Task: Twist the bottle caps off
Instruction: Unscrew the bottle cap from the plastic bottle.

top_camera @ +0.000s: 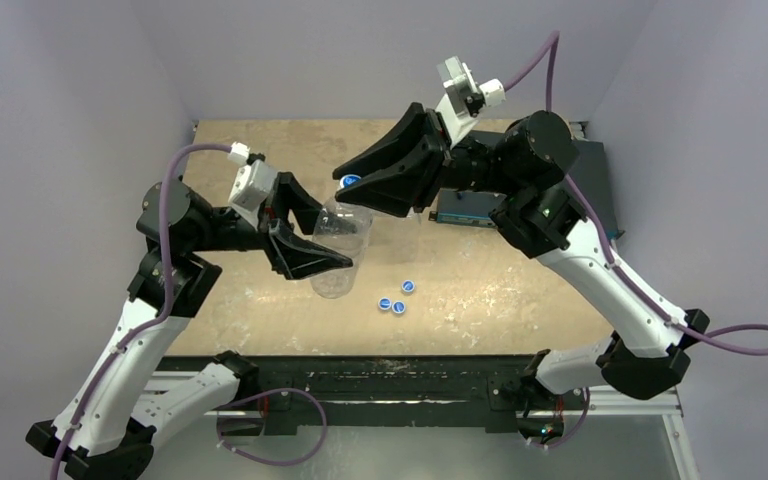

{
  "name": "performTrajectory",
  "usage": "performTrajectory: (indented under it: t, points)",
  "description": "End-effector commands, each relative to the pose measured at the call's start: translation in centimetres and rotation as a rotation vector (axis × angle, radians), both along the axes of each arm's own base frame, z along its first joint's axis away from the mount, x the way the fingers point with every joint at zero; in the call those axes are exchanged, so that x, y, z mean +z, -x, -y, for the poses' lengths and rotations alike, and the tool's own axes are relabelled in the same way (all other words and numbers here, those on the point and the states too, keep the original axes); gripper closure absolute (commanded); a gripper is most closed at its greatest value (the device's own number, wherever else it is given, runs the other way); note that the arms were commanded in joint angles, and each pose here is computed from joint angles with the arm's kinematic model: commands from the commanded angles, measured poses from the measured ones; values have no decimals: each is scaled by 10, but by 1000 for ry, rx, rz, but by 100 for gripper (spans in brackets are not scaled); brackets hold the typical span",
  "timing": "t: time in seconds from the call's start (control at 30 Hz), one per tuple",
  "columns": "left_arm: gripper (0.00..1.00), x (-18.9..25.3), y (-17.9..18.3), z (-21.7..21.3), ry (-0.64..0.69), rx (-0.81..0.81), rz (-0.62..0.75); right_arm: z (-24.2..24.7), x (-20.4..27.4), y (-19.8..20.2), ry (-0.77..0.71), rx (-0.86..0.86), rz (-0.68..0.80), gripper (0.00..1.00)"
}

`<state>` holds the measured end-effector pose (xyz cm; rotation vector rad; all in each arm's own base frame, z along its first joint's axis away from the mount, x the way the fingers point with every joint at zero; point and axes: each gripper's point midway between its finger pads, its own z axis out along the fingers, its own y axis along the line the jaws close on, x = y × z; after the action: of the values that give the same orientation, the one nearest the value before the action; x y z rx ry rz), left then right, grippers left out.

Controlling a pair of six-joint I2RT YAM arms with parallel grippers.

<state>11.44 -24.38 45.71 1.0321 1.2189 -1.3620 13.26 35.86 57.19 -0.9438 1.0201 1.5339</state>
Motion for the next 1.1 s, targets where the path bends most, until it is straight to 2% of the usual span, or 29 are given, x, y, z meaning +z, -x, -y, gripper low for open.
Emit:
performTrajectory:
  t: [0.0, 0.1, 0.17, 0.2, 0.23, 0.27, 0.37, 0.43, 0.5, 0.7, 0.83, 0.93, 1.07]
  points:
    - [89, 14, 34, -3, 14, -177, 61, -1, -17, 34, 53, 228, 96, 100]
    - [89, 11, 30, -3, 0, -151, 66, -4, -22, 23, 78, 179, 78, 100]
    - [90, 11, 24, -3, -5, -114, 87, -5, -19, 8, 78, 71, 60, 100]
    - [90, 10, 20, -3, -12, -84, 103, -5, -20, -4, 87, 3, 36, 91]
    - [91, 9, 13, -3, -18, -47, 122, -3, -18, -20, 83, -101, 10, 75]
    - [91, 8, 5, -3, -26, -1, 137, 2, -14, -35, 68, -204, -7, 64]
    - [92, 3, -24, -7, -54, 166, 174, 20, -6, -53, -4, -364, -36, 23]
    - [92, 1, -43, -13, -67, 278, 200, 30, -1, -56, -37, -412, -50, 10]
    - [91, 0, -62, -19, -82, 386, 219, 35, 7, -56, -61, -436, -57, 2]
    - [93, -9, -107, -44, -155, 652, 275, 30, 18, -77, -27, -660, -158, 1]
    - [96, -16, -128, -62, -209, 790, 309, 12, -3, -107, 75, -824, -249, 3]
    - [95, -19, -135, -69, -236, 842, 317, 2, -12, -118, 109, -877, -274, 9]
    - [95, -21, -132, -67, -236, 825, 314, -6, -10, -123, 86, -886, -297, 19]
